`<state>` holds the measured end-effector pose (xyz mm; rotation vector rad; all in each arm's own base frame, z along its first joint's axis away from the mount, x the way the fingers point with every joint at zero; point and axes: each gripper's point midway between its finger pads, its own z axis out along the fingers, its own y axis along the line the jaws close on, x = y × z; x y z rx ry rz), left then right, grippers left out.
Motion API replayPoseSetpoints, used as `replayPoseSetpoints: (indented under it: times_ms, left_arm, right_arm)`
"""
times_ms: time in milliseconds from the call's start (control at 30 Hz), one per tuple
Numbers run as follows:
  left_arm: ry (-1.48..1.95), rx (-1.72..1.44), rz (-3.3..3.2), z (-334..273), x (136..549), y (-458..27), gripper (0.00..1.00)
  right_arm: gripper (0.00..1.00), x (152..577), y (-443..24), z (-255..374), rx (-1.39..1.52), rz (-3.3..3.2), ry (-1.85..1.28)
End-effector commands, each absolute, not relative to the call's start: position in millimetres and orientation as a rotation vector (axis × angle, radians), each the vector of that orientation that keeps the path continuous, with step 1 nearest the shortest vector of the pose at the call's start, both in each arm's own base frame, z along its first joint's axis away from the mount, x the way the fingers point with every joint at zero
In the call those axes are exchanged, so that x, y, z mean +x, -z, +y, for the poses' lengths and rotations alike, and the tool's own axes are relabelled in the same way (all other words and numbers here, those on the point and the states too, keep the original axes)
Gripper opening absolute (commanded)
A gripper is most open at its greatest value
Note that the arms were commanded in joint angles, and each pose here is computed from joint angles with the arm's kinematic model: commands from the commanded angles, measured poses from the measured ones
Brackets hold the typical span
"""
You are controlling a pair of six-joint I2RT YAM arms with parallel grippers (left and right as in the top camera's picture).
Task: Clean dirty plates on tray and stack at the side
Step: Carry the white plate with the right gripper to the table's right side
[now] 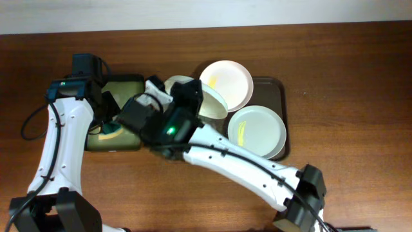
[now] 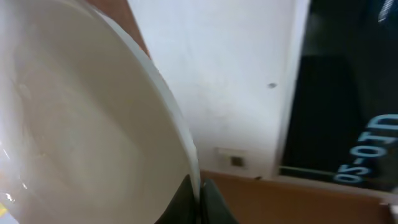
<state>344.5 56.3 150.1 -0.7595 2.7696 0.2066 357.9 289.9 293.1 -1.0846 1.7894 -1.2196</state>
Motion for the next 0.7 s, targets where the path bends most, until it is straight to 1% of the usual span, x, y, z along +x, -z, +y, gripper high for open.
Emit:
replayPoseSetpoints:
  times_ms: [0,100,167,233,267,300,333,367,400,467,567,600,633,667]
  left_arm:
    - [-0.2,-0.739,2.758,57.2,343.7,-155.4,0.0]
    - [-0.2,-0.74,2.758,57.2,343.7,-155.4,0.0]
    - [-0.2,-0.74,2.757,57.2,344.0,-155.5,0.0]
    - [-0.199,-0.74,2.757,57.2,343.9,-155.5,0.0]
    - [-0.199,-0.74,2.757,57.2,343.9,-155.5,0.0]
    - [-0.199,-0.74,2.757,57.2,344.1,-155.5,0.0]
    - [-0.199,-0.74,2.757,57.2,344.0,-155.5,0.0]
    - [-0.199,-0.74,2.758,57.1,343.8,-155.4,0.0]
    - [-0.199,-0.74,2.759,57.1,343.7,-155.4,0.0]
    - [-0.199,-0.74,2.756,57.2,344.3,-155.6,0.0]
    - [-0.198,-0.739,2.755,57.1,344.6,-155.6,0.0]
    - [-0.198,-0.739,2.755,57.1,344.6,-155.6,0.0]
    - [-0.198,-0.74,2.755,57.1,344.6,-155.6,0.0]
    - [-0.198,-0.74,2.755,57.1,344.6,-155.6,0.0]
  right_arm:
    - [0.04,354.7,-323.0,282.1,-1.027,1.723,1.305]
    - [0.04,358.1,-320.9,279.1,-1.016,1.742,1.291]
    - [0.04,365.7,-300.9,279.8,-0.978,1.861,1.115]
    - [0.04,372.1,-272.3,279.9,-0.862,2.049,0.848]
    - [0.04,373.8,-236.2,291.1,-0.818,2.255,0.521]
    - [0.04,368.9,-202.7,307.2,-0.905,2.407,0.216]
    - [0.04,366.7,-186.1,303.6,-1.02,2.478,0.08]
    - [0.04,373.0,-180.1,283.5,-0.964,2.563,0.023]
    - [0.04,383.1,-187.4,264.3,-0.802,2.631,-0.091]
    - [0.04,401.7,-206.8,240.6,-0.672,2.629,-0.277]
    - [0.04,439.8,-225.4,169.0,-0.415,2.615,-0.42]
    - [0.04,450.5,-222.6,134.6,-0.309,2.633,-0.427]
    - [0.04,457.8,-213.6,85.9,-0.164,2.675,-0.397]
    - [0.04,458.9,-205.7,53.2,-0.063,2.707,-0.379]
